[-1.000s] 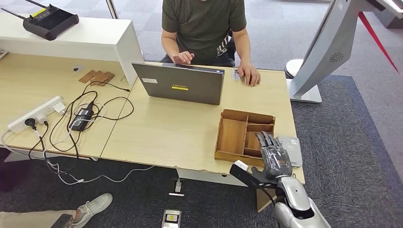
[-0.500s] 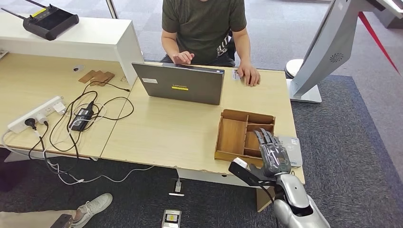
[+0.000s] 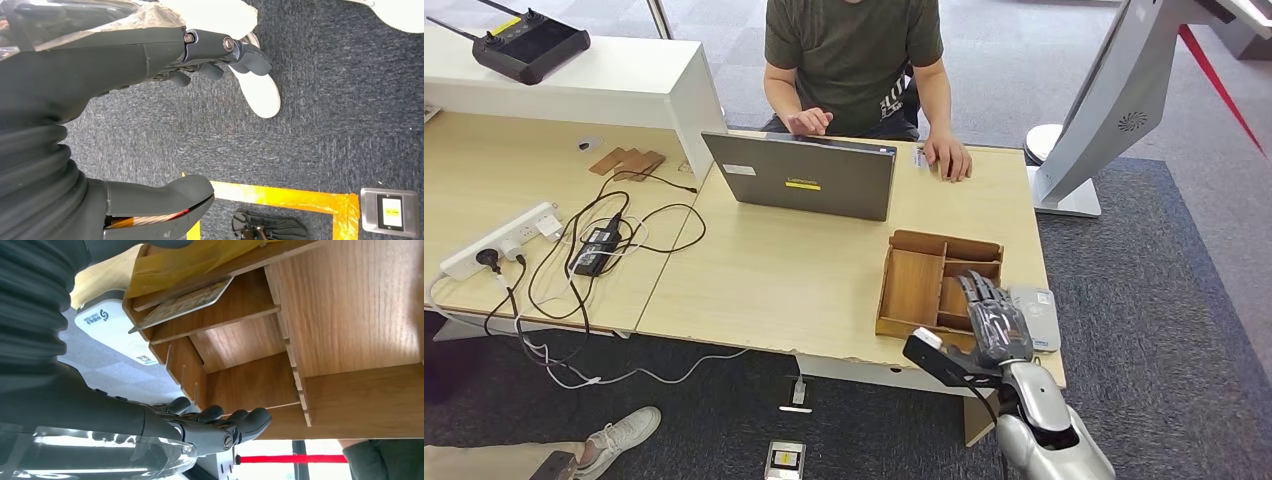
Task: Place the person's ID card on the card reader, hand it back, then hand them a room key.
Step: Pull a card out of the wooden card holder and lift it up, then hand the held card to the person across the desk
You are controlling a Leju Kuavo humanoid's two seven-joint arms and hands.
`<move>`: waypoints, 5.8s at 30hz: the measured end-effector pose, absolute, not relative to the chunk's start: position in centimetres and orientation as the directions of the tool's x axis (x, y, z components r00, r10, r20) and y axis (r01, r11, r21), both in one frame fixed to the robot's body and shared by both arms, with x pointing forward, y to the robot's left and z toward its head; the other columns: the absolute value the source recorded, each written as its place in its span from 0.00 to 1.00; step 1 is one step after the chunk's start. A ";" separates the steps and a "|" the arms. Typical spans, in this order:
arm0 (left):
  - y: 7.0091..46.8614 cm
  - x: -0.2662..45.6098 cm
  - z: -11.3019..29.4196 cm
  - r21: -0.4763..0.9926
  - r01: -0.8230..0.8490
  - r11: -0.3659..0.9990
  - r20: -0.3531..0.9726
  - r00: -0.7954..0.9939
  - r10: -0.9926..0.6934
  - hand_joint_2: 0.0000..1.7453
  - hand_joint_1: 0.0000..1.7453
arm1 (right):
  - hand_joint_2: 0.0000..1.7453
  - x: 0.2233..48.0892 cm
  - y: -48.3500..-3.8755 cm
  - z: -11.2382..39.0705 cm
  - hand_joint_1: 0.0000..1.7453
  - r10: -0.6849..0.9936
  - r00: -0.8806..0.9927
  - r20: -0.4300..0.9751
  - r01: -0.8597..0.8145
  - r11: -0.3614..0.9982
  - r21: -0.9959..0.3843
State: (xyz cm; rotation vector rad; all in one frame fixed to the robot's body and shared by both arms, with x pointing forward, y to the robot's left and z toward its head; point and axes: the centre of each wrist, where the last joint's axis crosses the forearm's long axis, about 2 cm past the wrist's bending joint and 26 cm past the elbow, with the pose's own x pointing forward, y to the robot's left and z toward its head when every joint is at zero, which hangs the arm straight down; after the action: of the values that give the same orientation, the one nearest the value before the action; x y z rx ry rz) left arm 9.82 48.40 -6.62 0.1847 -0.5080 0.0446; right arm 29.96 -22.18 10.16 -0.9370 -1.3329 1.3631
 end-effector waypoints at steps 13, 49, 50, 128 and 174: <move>48.4 9.6 -6.7 0.165 -0.087 0.982 0.483 0.876 -0.004 1.00 0.00 | 1.00 30.0 -22.4 9.9 0.00 0.972 -0.217 0.091 -0.133 0.063 -0.989; 48.4 9.7 -6.6 0.166 -0.066 0.984 0.477 0.879 -0.021 1.00 0.00 | 1.00 30.4 -22.8 9.9 1.00 0.973 -0.205 0.108 -0.136 0.081 -0.987; 48.4 9.7 -6.6 0.166 -0.066 0.984 0.478 0.878 -0.021 1.00 0.00 | 1.00 30.4 -22.8 10.2 1.00 0.971 -0.210 0.111 -0.119 0.088 -0.989; 48.4 10.3 -6.5 0.204 -0.026 0.979 0.453 0.888 -0.071 1.00 0.00 | 1.00 31.9 -43.5 13.4 0.00 0.683 0.201 0.702 0.429 0.583 -0.690; 49.1 12.8 -5.5 0.253 0.155 0.955 0.324 0.917 -0.234 1.00 1.00 | 1.00 8.6 -38.2 -9.7 1.00 0.047 0.973 0.227 -0.032 0.997 -0.070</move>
State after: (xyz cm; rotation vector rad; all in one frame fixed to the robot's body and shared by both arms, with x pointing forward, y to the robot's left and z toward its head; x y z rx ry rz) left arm 12.82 49.11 -5.52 0.2252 -0.3592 -0.2017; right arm 8.64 -38.24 -9.69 -0.0664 -0.2302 0.0397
